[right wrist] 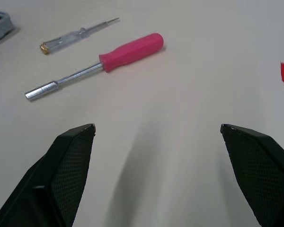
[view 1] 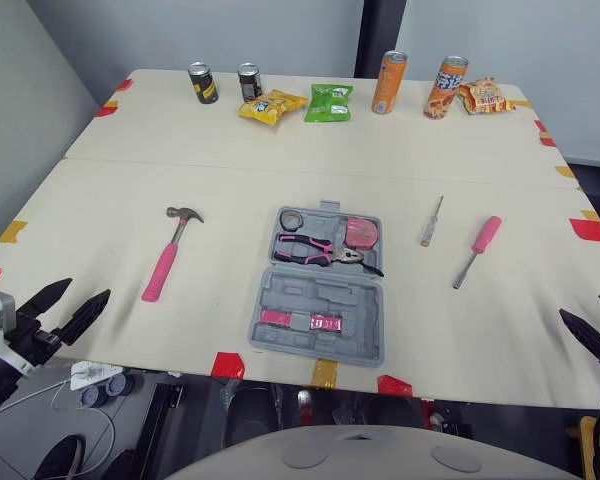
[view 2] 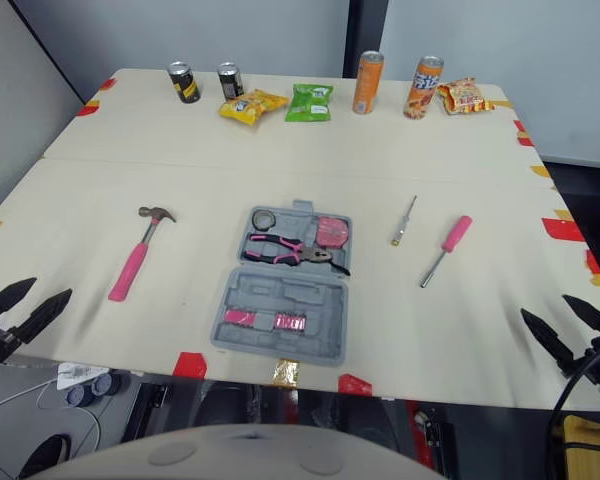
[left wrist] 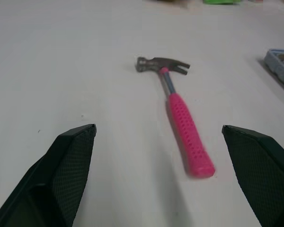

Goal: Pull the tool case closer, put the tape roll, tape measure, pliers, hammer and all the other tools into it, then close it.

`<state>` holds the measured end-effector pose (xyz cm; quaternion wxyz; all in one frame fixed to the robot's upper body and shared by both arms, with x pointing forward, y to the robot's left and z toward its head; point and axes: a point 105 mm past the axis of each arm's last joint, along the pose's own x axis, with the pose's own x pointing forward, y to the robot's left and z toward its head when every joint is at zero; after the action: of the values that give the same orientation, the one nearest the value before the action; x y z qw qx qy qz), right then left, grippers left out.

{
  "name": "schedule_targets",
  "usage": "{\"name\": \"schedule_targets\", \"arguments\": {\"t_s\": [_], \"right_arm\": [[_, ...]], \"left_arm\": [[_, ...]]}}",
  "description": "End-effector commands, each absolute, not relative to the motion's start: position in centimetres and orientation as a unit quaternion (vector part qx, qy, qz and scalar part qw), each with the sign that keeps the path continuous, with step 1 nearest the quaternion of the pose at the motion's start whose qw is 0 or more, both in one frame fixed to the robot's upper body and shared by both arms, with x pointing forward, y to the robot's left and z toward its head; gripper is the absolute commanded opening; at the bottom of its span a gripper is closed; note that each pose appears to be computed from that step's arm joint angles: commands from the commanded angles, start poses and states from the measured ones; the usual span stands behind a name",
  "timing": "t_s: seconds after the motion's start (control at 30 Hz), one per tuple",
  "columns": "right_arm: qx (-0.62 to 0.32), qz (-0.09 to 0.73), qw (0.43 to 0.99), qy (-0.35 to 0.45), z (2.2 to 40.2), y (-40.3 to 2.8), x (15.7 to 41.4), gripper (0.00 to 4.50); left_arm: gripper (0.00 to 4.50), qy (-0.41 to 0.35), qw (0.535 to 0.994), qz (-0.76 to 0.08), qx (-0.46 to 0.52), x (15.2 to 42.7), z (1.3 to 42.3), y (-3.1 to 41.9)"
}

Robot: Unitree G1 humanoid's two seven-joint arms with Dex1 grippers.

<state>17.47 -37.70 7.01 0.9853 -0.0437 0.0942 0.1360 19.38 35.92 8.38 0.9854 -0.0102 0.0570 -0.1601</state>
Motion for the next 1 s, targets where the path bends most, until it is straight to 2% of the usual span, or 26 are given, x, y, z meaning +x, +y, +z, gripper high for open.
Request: {"name": "schedule_targets", "arguments": {"t_s": [0.03,0.33,0.43,0.57,0.77,0.87,1.0], "right_arm": [[-0.055,0.156,0.984,0.069,8.6,-36.5,18.5,4.48],[-0.070,0.230,0.968,0.066,9.5,-33.2,20.8,4.48],[-0.065,0.251,0.964,0.059,10.0,-31.9,22.4,4.48],[-0.093,0.312,0.941,0.089,8.9,-29.5,23.3,4.48],[-0.099,0.304,0.946,0.062,9.8,-27.2,26.3,4.48],[-0.107,0.310,0.943,0.062,9.9,-25.1,27.1,4.48],[-0.120,0.309,0.942,0.059,10.8,-24.4,28.5,4.48]], "left_arm": [[4.50,0.038,0.981,-0.188,0.002,20.1,9.8,34.7],[4.50,0.025,0.956,-0.291,0.026,21.5,11.3,30.5],[4.50,0.025,0.936,-0.349,0.047,22.2,11.8,28.5],[4.50,0.014,0.907,-0.415,0.067,23.4,12.2,25.7],[4.50,-0.007,0.865,-0.495,0.089,23.5,13.9,22.3],[4.50,-0.018,0.842,-0.530,0.099,23.3,14.9,20.8],[4.50,-0.025,0.820,-0.562,0.106,23.0,15.9,19.5]]}}
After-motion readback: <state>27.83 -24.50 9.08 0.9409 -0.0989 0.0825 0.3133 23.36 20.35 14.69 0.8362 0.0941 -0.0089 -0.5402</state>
